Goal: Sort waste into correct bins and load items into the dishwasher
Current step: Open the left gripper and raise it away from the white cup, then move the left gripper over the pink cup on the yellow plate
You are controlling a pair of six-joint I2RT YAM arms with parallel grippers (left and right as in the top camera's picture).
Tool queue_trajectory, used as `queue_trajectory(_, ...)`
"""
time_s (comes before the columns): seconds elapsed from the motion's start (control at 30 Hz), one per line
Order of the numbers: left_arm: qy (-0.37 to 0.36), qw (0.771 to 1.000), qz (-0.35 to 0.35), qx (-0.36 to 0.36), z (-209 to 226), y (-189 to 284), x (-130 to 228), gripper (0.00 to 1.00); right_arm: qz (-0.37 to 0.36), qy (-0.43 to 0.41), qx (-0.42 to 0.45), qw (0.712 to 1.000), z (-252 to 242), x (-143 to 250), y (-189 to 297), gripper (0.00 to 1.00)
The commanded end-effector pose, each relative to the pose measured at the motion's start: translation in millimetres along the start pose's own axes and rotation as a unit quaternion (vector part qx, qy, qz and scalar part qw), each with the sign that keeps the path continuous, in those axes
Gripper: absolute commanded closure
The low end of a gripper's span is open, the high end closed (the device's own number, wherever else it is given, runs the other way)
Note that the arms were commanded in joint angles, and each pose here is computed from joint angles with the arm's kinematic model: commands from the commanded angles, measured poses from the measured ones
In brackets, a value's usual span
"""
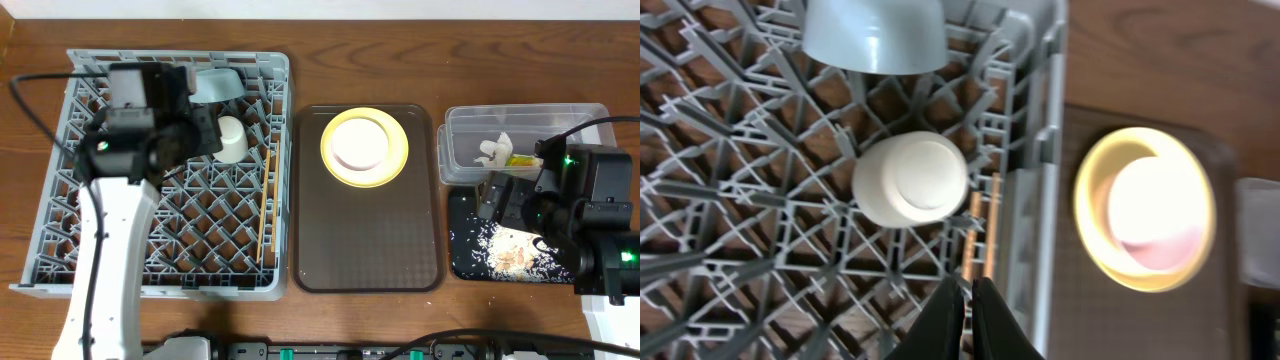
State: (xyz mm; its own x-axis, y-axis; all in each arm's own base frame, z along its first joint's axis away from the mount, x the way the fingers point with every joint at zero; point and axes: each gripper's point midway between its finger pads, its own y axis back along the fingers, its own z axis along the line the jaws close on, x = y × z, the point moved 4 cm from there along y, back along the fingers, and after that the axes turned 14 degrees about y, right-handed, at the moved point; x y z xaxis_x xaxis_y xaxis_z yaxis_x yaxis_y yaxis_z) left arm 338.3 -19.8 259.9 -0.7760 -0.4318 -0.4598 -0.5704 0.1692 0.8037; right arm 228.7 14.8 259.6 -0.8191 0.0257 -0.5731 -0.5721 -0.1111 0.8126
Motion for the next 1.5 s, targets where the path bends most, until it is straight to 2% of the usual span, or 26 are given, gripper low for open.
queue_trajectory(0.0, -0.002, 0.998, -0.002, -0.057, 12, -22, -6, 0.92, 0.0, -0.004, 0.004, 1.0, -1, 0, 1, 0.01)
queue_trajectory(0.3, 0.007, 0.994, 0.068, -0.088, 29, -91, 2, 0.91, 0.0, -0.004, 0.004, 1.0, -1, 0, 1, 0.01)
queue_trajectory(0.47, 0.011, 0.99, 0.095, -0.102, 38, -115, 10, 0.91, 0.0, -0.004, 0.004, 1.0, -1, 0, 1, 0.01)
queue_trajectory(0.67, 0.01, 0.991, 0.087, -0.098, 35, -110, 5, 0.91, 0.0, -0.004, 0.004, 1.0, -1, 0, 1, 0.01)
queue_trajectory(0.87, 0.033, 0.997, 0.024, -0.063, 12, -67, -15, 0.91, 0.0, -0.004, 0.004, 1.0, -1, 0, 1, 0.01)
queue_trajectory(0.93, 0.024, 1.0, 0.009, -0.013, -8, -45, -16, 0.83, 0.0, -0.004, 0.004, 1.0, -1, 0, 1, 0.01)
queue_trajectory(0.97, 0.018, 1.0, 0.007, 0.017, -19, -33, -14, 0.7, 0.0, -0.004, 0.004, 1.0, -1, 0, 1, 0.01)
queue_trajectory(1.03, 0.008, 0.998, 0.005, 0.069, -37, -13, -10, 0.59, 0.0, -0.004, 0.004, 1.0, -1, 0, 1, 0.01)
queue_trajectory(1.1, -0.002, 0.994, 0.002, 0.105, -50, 4, -6, 0.3, 0.0, -0.004, 0.004, 1.0, -1, 0, 1, 0.01)
queue_trajectory(1.17, -0.01, 0.991, 0.003, 0.136, -60, 17, -2, 0.1, 0.0, -0.004, 0.004, 1.0, -1, 0, 1, 0.01)
queue_trajectory(1.33, -0.037, 0.975, 0.051, 0.212, -91, 27, 21, 0.08, 0.0, -0.004, 0.004, 1.0, -1, 0, 1, 0.01)
queue_trajectory(1.4, -0.054, 0.972, 0.068, 0.22, -104, 22, 33, 0.2, 0.0, -0.004, 0.004, 1.0, -1, 0, 1, 0.01)
queue_trajectory(1.47, -0.07, 0.968, 0.083, 0.227, -116, 17, 43, 0.23, 0.0, -0.004, 0.004, 1.0, -1, 0, 1, 0.01)
